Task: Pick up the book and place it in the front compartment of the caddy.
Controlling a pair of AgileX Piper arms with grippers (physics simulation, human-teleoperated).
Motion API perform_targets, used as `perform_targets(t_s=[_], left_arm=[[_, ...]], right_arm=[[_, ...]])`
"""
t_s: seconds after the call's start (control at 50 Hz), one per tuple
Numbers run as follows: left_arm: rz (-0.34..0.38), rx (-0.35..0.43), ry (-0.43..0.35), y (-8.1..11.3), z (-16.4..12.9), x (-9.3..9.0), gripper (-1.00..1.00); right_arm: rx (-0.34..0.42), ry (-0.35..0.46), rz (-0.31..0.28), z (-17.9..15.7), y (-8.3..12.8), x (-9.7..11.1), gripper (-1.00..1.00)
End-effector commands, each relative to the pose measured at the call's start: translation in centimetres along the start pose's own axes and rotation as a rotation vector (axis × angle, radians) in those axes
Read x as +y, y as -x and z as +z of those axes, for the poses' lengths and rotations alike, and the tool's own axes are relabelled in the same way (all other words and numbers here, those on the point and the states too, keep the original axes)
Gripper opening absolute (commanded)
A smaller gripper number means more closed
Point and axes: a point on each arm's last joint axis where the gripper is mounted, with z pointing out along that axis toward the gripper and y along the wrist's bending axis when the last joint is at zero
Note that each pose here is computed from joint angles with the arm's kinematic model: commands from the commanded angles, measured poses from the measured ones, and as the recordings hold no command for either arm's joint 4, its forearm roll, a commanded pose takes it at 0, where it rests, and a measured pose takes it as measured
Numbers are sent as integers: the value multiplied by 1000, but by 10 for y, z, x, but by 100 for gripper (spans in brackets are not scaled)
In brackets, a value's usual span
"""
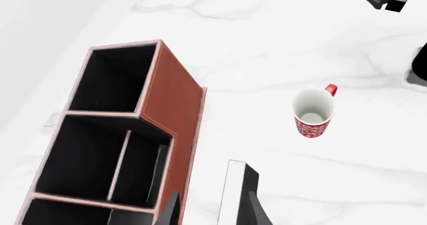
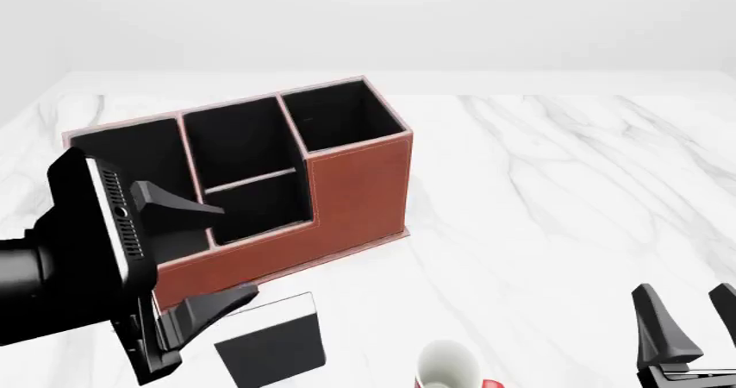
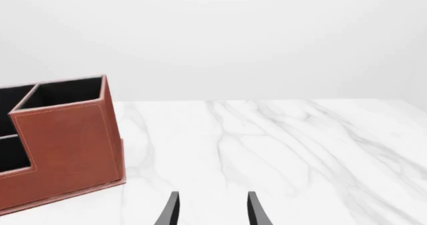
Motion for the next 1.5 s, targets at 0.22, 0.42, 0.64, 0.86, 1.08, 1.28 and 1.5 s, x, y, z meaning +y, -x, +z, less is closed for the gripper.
perform_targets(t_s=[0.22, 0.42, 0.64, 0.86, 1.08, 1.28, 1.5], left_arm=[[-51, 40, -8, -13, 30, -4, 100], [-63, 45, -13, -18, 39, -7, 100], [-75, 64, -19, -28, 46, -11, 100], [-88, 71, -23, -35, 51, -14, 100], [-104, 79, -29, -43, 56, -18, 100], [-110, 89, -36, -46, 60, -21, 100], [-114, 96, -43, -49, 63, -23, 100]], right_arm=[[0, -2, -1, 0, 0, 0, 100], [0, -1, -1, 0, 0, 0, 100], [0, -2, -1, 0, 0, 0, 100], [0, -1, -1, 0, 0, 0, 100], [0, -1, -1, 0, 0, 0, 100], [0, -1, -1, 0, 0, 0, 100], [0, -1, -1, 0, 0, 0, 100]])
